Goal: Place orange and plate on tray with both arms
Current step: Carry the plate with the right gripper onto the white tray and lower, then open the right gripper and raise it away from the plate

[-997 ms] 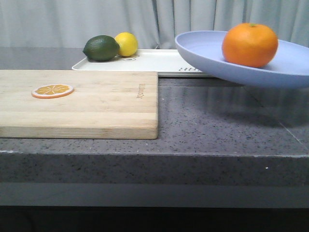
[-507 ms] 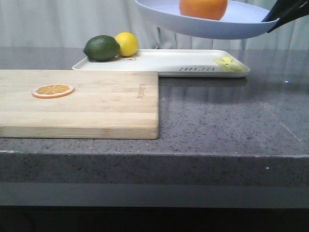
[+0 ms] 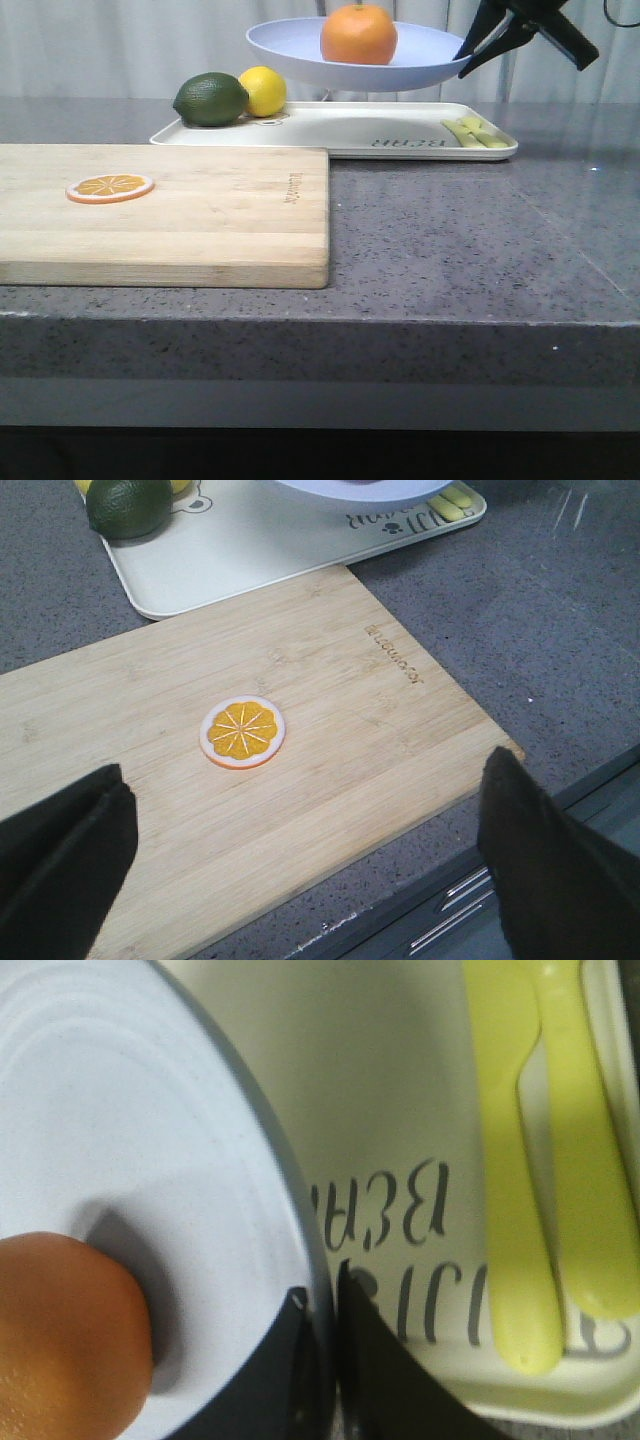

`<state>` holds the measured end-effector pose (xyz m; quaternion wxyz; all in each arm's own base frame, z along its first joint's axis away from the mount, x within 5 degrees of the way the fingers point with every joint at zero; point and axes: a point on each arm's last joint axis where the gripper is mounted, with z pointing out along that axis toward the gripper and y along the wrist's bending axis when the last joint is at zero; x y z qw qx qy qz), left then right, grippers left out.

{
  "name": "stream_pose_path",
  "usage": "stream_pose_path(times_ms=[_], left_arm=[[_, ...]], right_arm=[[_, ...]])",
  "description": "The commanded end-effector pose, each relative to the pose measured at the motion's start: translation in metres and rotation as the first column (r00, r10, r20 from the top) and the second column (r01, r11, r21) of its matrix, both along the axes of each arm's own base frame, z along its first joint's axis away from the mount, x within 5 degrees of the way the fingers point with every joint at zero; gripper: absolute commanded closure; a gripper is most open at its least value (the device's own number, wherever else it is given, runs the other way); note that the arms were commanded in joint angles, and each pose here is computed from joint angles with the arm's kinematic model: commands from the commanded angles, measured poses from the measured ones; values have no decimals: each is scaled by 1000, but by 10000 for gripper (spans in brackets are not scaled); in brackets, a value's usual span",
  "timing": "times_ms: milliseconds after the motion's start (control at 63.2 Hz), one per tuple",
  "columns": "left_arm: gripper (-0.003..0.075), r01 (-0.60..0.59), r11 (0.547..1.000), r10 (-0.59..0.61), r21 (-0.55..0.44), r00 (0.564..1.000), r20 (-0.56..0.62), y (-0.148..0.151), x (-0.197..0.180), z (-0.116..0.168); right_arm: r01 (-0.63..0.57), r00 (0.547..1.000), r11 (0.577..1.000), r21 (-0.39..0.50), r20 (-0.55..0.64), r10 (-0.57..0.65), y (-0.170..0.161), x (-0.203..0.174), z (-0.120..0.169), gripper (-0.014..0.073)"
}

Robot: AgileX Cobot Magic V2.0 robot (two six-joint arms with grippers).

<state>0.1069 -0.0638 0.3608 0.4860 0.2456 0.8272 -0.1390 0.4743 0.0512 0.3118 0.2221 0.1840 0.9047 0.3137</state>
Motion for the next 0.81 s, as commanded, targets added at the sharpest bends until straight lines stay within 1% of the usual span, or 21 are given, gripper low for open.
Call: stream_pose_path(times_ms=[0, 237, 443, 791], left_arm=[[47, -9, 998, 14, -67, 998, 69, -1, 1, 14], [47, -10, 998, 14, -65, 998, 64, -1, 1, 12], [47, -10, 998, 14, -64, 998, 62, -1, 2, 11], [47, -10, 998, 14, -64, 998, 62, -1, 2, 11]], right_arm=[[29, 992, 997, 67, 117, -37, 4, 3, 40, 714], [23, 995, 998, 55, 100, -29, 6, 20, 25, 714], [33, 996, 999, -15, 89, -32, 1, 23, 16, 714], [24, 997, 1000, -21, 69, -22, 1, 23, 12, 711]])
